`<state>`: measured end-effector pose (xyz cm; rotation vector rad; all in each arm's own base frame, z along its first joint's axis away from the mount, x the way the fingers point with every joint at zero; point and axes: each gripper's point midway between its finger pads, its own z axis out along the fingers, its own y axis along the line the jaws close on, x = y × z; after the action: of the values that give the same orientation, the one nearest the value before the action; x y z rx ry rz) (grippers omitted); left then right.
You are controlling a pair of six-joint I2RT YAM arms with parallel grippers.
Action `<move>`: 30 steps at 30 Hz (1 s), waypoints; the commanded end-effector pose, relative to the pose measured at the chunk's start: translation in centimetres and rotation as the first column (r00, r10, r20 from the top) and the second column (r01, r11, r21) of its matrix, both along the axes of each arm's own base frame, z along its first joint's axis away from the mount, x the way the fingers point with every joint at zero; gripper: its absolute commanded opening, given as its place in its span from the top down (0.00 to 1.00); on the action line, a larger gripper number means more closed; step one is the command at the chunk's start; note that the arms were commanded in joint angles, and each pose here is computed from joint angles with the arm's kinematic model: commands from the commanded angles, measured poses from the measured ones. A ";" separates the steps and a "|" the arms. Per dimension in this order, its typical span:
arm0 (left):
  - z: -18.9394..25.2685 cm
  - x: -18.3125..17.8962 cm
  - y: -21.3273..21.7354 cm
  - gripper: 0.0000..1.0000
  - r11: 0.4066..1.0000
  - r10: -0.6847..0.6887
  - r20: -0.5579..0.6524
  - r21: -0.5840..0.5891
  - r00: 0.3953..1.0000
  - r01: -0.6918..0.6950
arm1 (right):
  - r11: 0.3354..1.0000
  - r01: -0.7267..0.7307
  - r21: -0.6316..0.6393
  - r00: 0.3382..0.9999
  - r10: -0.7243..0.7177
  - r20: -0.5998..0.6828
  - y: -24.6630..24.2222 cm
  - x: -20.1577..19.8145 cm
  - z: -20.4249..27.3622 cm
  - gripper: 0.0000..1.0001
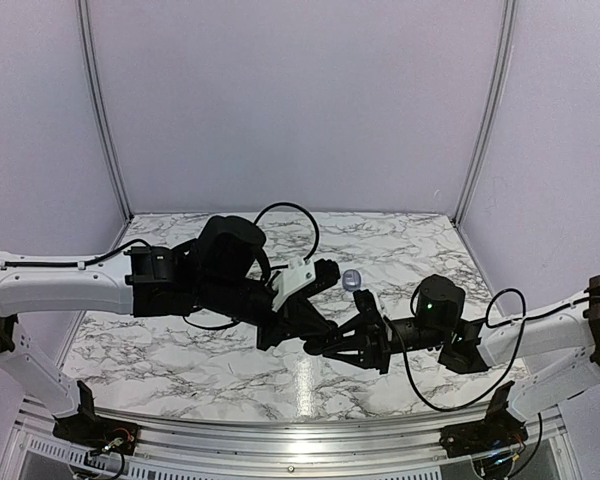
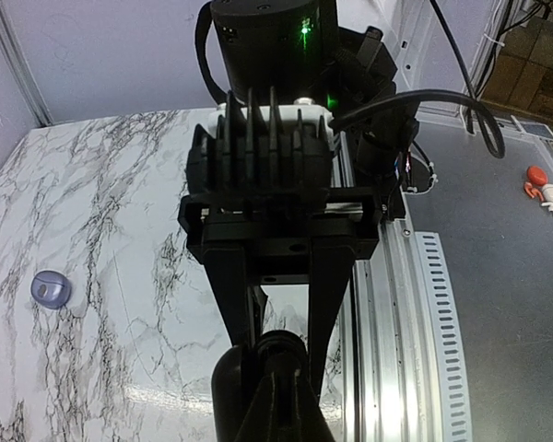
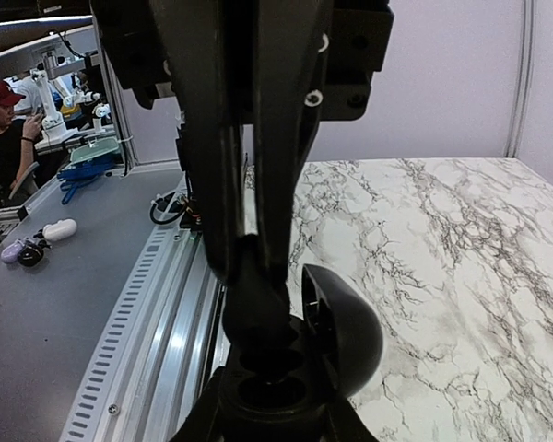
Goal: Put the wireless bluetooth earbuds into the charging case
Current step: Place the right earbud in the right side groove of the charging case.
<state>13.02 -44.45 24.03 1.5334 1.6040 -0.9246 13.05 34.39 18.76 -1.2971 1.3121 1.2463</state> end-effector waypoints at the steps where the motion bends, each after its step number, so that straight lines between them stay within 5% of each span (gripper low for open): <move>1: -0.2 -0.1 -0.5 1.00 1.000 -0.013 0.002 0.015 1.000 0.013 | 0.998 0.022 0.052 0.999 -0.024 0.036 0.4 0.5 2.2 1.00; 24: -4.1 -0.3 -1.3 1.00 0.987 -0.033 -0.001 0.158 0.999 0.033 | 0.997 -0.016 0.078 0.998 0.011 0.067 0.2 -0.4 3.1 1.00; 30: -2.3 0.6 -1.0 0.88 0.990 0.010 0.046 0.143 0.999 -0.016 | 0.997 -0.008 0.076 0.998 0.004 0.061 0.0 -0.5 3.0 1.00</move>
<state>13.34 -45.73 21.74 1.6115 1.6595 -0.8440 13.03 34.24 18.54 -1.2934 1.3370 1.2363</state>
